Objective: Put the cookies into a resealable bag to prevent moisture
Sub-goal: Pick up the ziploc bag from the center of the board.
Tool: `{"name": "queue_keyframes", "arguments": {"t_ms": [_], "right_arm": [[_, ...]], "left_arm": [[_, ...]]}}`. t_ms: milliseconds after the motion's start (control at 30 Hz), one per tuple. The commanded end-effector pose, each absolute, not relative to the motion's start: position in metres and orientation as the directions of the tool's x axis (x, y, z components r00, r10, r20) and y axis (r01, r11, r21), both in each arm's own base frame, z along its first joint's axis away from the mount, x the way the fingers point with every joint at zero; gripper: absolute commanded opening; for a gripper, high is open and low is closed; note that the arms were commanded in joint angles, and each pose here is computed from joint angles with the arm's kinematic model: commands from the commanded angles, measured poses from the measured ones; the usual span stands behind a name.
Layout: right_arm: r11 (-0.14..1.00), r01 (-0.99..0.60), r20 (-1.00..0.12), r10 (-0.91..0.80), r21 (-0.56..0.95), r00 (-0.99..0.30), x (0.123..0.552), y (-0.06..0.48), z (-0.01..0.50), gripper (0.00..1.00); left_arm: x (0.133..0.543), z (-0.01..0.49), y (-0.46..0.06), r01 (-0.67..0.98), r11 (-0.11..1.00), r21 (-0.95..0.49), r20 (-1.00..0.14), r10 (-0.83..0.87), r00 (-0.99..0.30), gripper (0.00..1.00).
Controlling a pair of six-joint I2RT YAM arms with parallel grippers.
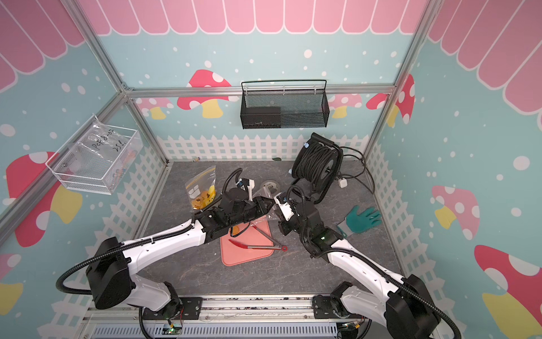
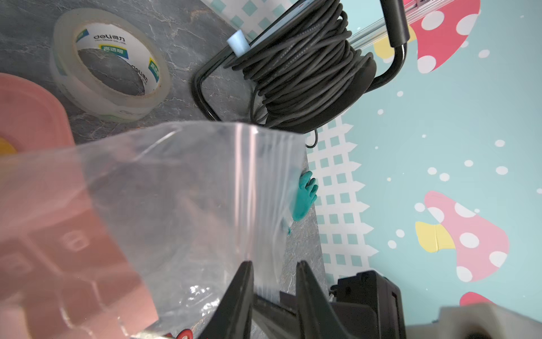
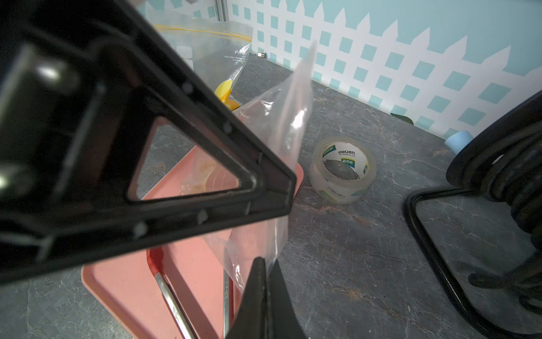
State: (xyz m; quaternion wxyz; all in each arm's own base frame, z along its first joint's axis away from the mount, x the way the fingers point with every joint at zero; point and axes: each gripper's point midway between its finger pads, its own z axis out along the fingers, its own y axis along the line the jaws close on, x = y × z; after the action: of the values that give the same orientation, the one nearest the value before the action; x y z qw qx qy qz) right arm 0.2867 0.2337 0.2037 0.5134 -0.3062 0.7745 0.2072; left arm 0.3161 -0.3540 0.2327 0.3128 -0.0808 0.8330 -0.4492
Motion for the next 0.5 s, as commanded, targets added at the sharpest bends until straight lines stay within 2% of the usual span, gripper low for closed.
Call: {"name": "queue_keyframes", "arguments": {"t_ms": [0,300,433,467], "right_arm": [[0.722,-0.691,-0.934,-0.240,0.009,-0.264,0.279,0.235,0.209,0.00],[0.722,-0.692,-0.931,-0.262,-0.014,-0.255,0.273,0.234,0.201,0.00],[0.719,-0.694,-0.927,-0.279,-0.029,-0.250,0.273,0.236,0.199,0.00],[0.720,-0.694,-0.927,-0.280,-0.030,-0.251,0.274,0.236,0.198,0.00]], "left_arm": [[0.322,0.231,-0.354,0.121,0.600,-0.791,-0.441,-0.421,-0.793,0.27],[0.322,0.218,-0.362,0.129,0.638,-0.759,-0.438,-0.354,-0.826,0.32],[0.321,0.225,-0.370,0.161,0.614,-0.773,-0.439,-0.334,-0.834,0.24],[0.321,0.224,-0.371,0.163,0.620,-0.767,-0.440,-0.324,-0.837,0.18]]}}
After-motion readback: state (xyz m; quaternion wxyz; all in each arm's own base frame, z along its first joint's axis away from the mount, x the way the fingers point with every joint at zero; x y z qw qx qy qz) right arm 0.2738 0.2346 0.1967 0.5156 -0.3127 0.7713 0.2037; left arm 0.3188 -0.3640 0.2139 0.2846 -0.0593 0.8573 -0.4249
